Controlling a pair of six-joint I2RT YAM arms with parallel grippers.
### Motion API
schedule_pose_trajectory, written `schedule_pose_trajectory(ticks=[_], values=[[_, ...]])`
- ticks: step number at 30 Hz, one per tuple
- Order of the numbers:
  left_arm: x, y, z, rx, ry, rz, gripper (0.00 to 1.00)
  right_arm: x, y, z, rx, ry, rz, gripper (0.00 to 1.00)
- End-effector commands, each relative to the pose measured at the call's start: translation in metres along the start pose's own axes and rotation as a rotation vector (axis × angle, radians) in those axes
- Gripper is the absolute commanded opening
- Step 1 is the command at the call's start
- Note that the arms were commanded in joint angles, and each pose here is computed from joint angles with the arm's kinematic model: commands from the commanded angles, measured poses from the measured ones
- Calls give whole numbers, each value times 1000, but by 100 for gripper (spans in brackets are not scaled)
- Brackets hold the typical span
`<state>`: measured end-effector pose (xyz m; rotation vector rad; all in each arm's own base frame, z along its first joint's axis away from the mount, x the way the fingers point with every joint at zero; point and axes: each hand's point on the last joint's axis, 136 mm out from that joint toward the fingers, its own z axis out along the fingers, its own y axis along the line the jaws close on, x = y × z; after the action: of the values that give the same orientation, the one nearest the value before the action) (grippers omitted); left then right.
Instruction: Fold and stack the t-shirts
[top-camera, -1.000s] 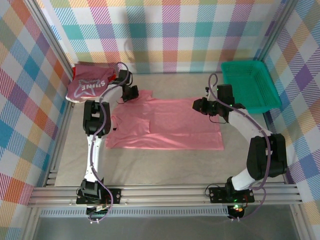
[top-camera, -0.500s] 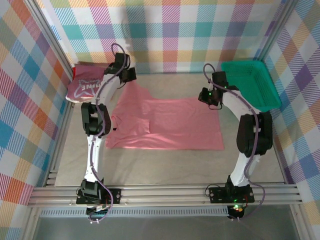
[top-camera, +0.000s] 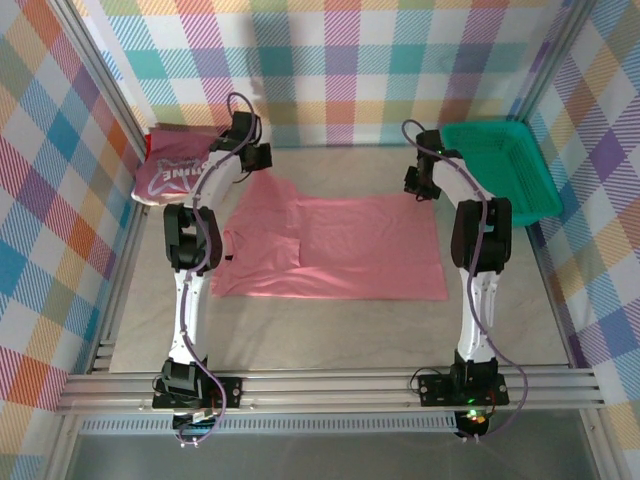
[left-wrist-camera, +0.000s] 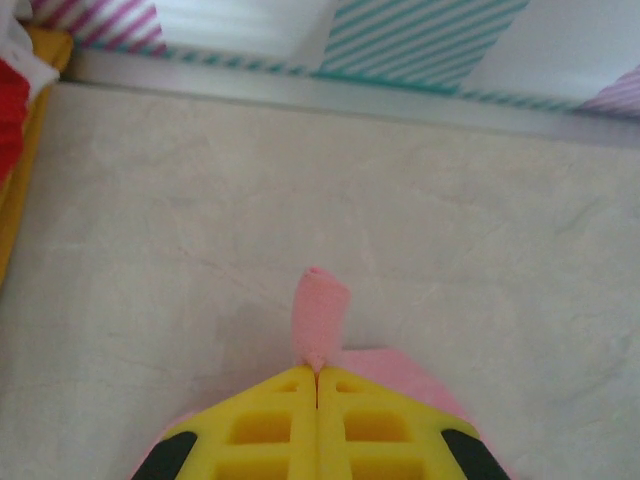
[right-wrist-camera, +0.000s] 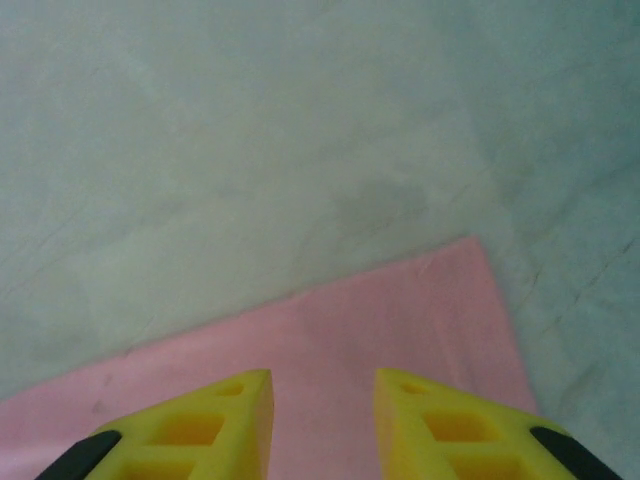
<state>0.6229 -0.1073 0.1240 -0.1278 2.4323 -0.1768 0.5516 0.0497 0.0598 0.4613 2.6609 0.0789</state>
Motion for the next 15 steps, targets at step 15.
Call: schedule_pose_trajectory(ticks=[15], values=[[-10, -7, -17, 9, -46, 36, 0, 3, -26, 34, 86, 176, 105, 47]])
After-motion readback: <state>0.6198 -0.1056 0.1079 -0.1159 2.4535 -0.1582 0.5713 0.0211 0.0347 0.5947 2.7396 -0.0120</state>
